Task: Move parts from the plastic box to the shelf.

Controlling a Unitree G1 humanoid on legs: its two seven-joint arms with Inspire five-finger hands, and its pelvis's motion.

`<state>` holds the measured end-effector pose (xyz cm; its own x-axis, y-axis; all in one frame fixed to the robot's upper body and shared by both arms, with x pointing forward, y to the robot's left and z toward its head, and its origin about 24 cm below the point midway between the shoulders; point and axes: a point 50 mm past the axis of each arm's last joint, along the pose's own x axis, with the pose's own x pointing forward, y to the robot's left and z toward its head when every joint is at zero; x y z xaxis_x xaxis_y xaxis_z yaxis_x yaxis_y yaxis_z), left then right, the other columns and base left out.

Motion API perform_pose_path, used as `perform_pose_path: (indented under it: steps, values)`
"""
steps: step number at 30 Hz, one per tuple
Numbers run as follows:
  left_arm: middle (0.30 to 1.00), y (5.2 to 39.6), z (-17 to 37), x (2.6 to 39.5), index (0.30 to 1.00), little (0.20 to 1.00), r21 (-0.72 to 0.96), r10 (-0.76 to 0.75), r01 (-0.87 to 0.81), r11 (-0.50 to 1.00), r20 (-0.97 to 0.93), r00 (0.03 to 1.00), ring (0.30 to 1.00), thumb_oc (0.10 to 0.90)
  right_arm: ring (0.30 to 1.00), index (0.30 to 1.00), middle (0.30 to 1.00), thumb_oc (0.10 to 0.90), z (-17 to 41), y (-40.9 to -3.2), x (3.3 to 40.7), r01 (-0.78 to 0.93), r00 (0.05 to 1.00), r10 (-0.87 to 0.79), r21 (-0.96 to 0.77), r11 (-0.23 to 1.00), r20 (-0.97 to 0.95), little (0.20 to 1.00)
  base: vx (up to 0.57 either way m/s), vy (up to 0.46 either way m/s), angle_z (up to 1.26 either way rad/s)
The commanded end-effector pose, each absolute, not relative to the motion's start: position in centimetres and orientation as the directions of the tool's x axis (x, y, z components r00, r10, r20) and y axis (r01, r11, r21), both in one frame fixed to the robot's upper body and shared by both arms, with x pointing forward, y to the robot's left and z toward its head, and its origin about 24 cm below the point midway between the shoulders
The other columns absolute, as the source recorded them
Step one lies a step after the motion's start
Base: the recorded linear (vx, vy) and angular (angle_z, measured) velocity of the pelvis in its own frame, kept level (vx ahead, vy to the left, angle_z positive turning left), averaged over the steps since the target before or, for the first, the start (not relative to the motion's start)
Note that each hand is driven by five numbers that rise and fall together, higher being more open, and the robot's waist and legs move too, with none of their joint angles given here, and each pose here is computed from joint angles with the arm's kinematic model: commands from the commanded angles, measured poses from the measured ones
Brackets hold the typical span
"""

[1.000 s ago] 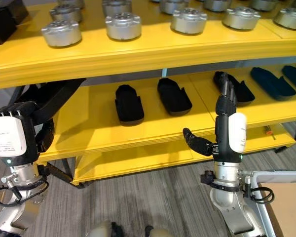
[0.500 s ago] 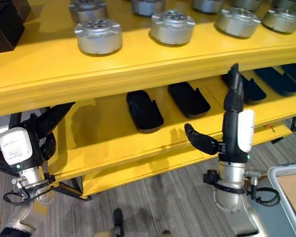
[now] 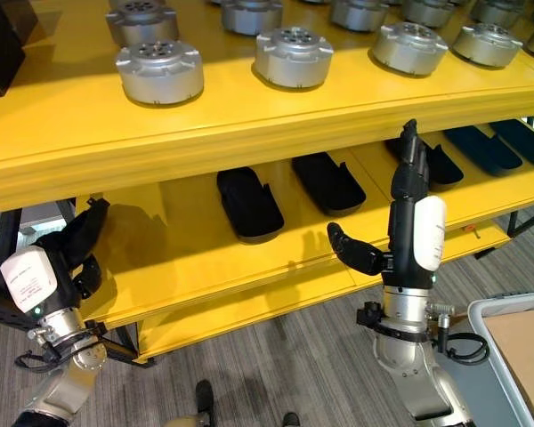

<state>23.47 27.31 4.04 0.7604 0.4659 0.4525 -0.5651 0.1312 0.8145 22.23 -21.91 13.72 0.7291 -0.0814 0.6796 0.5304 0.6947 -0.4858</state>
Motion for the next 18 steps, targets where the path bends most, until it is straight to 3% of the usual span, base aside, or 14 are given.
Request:
perform_pose_path:
  steps: [1,11,18]
  values:
    - [0.300,27.1,7.6,26.8,0.300,0.300,0.788,0.315,-0.616,0.001,0.585,0.748,0.300,0.400,1.000,1.000,1.000,0.900,17.0,-21.2,23.1,0.556,0.595,-0.029,-0.385,0.736,0.803,1.000,0.02,-0.050,-0.04]
    - [0.300,25.4,0.8,27.8,0.300,0.300,0.962,0.319,-0.273,-0.016,0.264,0.910,0.300,0.400,1.000,1.000,1.000,0.900,17.4,-20.1,24.4,0.494,0.622,0.019,-0.411,0.766,0.783,1.000,0.01,-0.035,-0.07]
    - [0.300,22.9,-1.3,28.0,0.300,0.300,0.975,0.110,-0.157,-0.154,0.175,0.978,0.300,0.400,1.000,1.000,1.000,0.900,17.2,-19.3,24.9,0.451,0.638,0.058,-0.434,0.780,0.768,1.000,0.00,-0.020,-0.12]
